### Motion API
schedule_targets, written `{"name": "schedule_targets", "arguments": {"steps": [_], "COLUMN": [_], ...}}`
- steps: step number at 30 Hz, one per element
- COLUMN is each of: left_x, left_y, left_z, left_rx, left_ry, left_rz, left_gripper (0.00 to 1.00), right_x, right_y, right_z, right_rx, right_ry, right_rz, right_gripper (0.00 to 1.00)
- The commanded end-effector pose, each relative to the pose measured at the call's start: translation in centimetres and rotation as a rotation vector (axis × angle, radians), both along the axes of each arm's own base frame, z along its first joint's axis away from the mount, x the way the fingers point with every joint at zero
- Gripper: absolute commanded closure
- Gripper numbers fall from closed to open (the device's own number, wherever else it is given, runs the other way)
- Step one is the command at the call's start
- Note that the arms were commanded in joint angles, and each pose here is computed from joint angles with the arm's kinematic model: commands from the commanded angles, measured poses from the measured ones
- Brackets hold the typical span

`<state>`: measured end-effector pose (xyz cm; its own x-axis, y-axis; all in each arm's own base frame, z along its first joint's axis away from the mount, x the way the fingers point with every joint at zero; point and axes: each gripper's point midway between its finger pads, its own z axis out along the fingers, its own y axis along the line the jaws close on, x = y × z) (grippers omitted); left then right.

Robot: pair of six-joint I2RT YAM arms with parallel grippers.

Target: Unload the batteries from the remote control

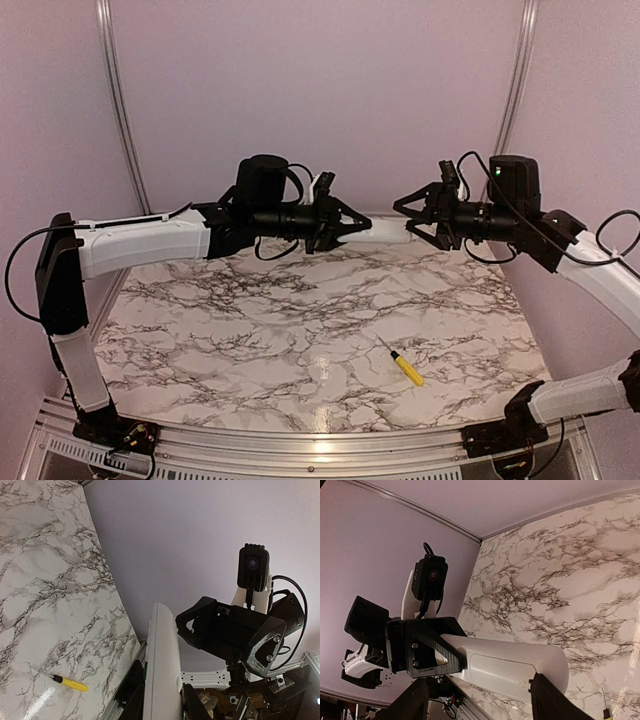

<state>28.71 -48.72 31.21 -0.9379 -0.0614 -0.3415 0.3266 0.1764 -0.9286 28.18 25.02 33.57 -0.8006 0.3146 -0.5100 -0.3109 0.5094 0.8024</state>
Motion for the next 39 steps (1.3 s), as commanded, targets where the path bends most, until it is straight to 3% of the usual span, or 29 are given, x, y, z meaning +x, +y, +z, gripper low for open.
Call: {"name": "schedule_targets", "arguments": {"steps": [1,39], "left_x": [-2.9,-3.7], "left_y": [0.6,1.4], "left_z": [7.3,5.5], "left_rx": [-0.175,-0.109], "left_ry": [-0.168,-0.213], "left_rz": [-0.081,-0.086], "left_gripper": [1.0,1.0], "right_x": [-1.1,-4.6], "right_y": [1.0,3.6], "right_z": [-0.4,3.2], "right_rx": [0.042,0.216], "right_ry": [0.041,-0.039], "right_rz": [0.076,0.363], "right_gripper": [0.32,0.31]}}
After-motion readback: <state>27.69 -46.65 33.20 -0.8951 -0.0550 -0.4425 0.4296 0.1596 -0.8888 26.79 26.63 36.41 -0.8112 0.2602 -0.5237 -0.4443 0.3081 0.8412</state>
